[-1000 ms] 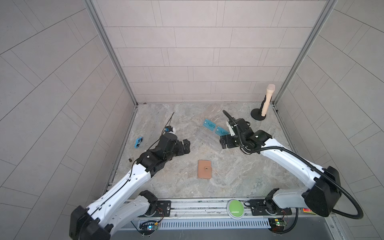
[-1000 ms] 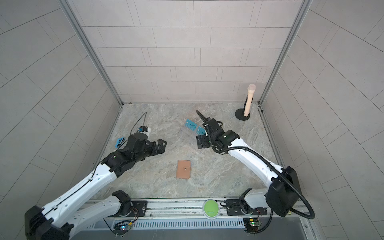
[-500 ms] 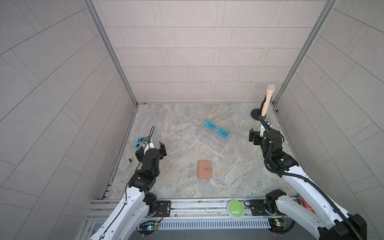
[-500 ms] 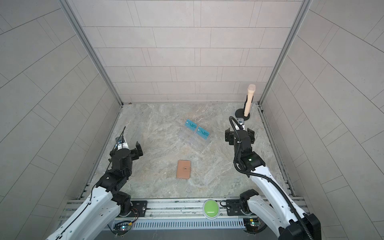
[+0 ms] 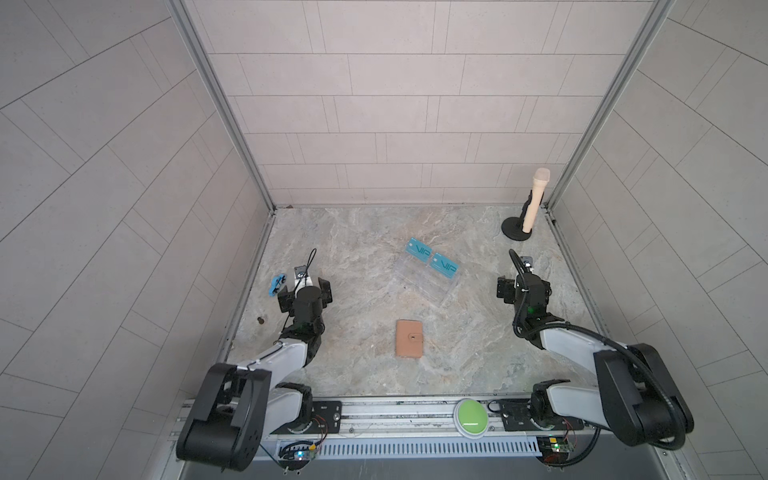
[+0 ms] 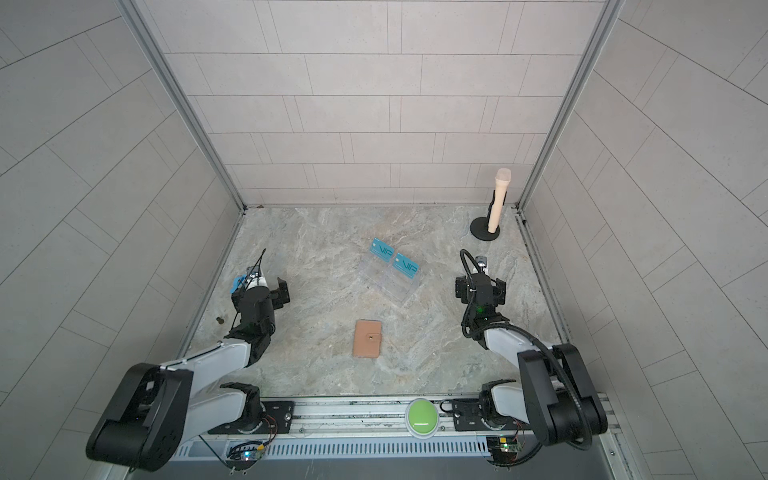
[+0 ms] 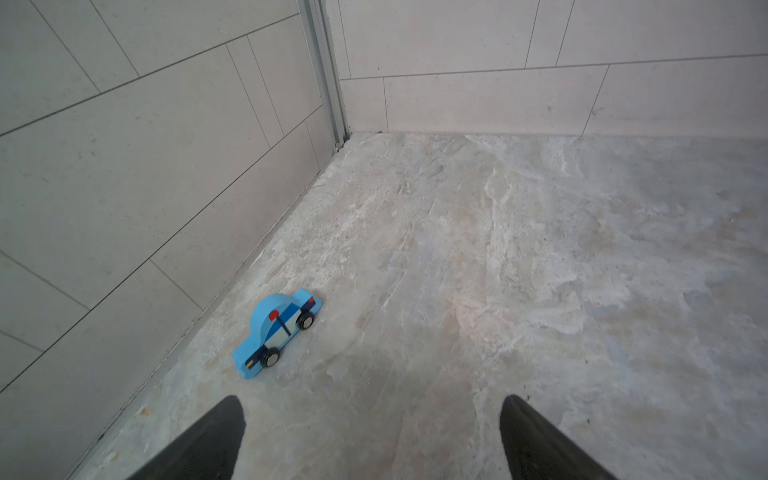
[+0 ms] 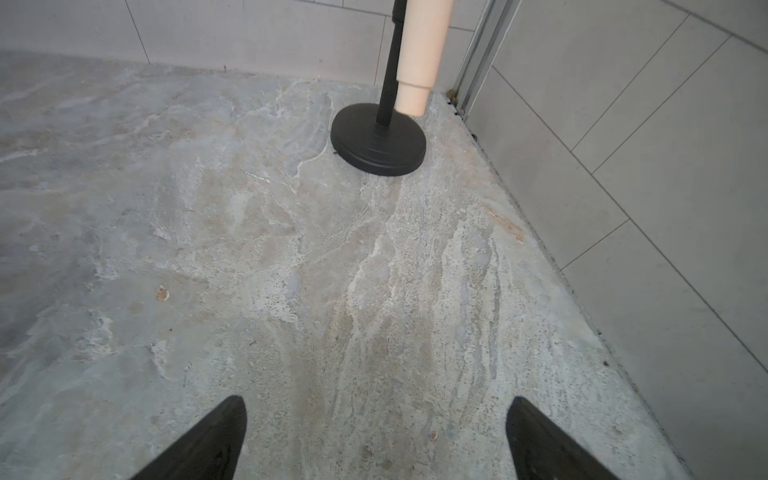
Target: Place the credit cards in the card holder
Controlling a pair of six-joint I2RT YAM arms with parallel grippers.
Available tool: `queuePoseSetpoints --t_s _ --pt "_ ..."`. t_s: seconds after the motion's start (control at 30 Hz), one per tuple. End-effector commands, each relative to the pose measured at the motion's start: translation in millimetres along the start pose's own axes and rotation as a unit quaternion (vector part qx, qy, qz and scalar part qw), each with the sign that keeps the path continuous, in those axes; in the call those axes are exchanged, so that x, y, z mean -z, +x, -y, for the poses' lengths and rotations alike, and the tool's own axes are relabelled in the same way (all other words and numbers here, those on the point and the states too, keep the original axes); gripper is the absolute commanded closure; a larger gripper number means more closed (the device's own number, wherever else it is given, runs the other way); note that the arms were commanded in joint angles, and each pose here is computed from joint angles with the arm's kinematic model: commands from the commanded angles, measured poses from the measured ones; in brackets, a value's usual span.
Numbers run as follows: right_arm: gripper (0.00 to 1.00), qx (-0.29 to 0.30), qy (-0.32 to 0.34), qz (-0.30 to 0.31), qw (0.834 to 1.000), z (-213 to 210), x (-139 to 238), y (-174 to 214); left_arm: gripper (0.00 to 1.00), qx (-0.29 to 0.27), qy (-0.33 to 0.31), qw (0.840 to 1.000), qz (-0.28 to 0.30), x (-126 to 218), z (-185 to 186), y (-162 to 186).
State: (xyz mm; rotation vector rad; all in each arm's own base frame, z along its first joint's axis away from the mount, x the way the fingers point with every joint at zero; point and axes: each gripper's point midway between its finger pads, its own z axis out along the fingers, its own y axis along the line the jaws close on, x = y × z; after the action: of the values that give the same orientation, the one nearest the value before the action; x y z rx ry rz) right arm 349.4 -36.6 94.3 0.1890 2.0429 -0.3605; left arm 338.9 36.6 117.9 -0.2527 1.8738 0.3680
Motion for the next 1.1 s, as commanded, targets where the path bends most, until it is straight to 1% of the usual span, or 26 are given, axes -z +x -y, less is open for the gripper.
queuePoseSetpoints --t_s 0.0,0.07,0.13,0.2,0.27,0.33,0.37,0.6,0.93,1.07 --pt "0.00 -0.010 -0.012 0.053 0.998 -5.4 -7.2 -30.6 0.00 0.026 0.029 0.997 0.061 -12.1 13.1 -39.7" --pt "0.00 -0.017 -0.008 0.058 0.998 -3.9 -14.1 -26.9 0.00 0.020 0.027 0.998 0.057 -22.1 17.6 -33.3" --pt "0.00 -0.025 -0.008 0.049 0.998 -3.9 -24.9 -18.2 0.00 0.013 0.026 0.998 0.046 -31.0 21.9 -25.0" --pt "0.00 -0.020 -0.010 0.048 0.999 -7.4 -34.2 -14.4 0.00 0.012 0.036 0.998 0.050 -31.9 25.8 -22.7" --pt "0.00 -0.016 -0.016 0.029 0.999 -9.7 -34.2 -13.0 0.00 0.012 0.032 0.998 0.046 -33.5 24.4 -21.6" --pt "0.00 -0.010 -0.017 0.034 0.999 -11.8 -35.4 -14.2 0.00 0.011 0.030 0.999 0.041 -34.9 24.3 -20.2" --pt "0.00 -0.010 -0.016 0.025 0.999 -11.6 -35.4 -13.1 0.00 0.011 0.030 0.999 0.041 -35.2 24.6 -20.3" --pt "0.00 0.002 -0.014 0.027 1.000 -15.1 -34.9 -14.3 0.00 0.009 0.034 0.998 0.049 -30.7 25.3 -22.8" --pt "0.00 0.001 -0.014 0.026 1.000 -15.2 -35.1 -13.8 0.00 0.010 0.034 0.999 0.039 -36.0 25.1 -20.1" --pt "0.00 0.002 -0.014 0.026 1.000 -15.0 -35.1 -14.0 0.00 0.011 0.037 0.998 0.046 -33.1 24.5 -22.2"
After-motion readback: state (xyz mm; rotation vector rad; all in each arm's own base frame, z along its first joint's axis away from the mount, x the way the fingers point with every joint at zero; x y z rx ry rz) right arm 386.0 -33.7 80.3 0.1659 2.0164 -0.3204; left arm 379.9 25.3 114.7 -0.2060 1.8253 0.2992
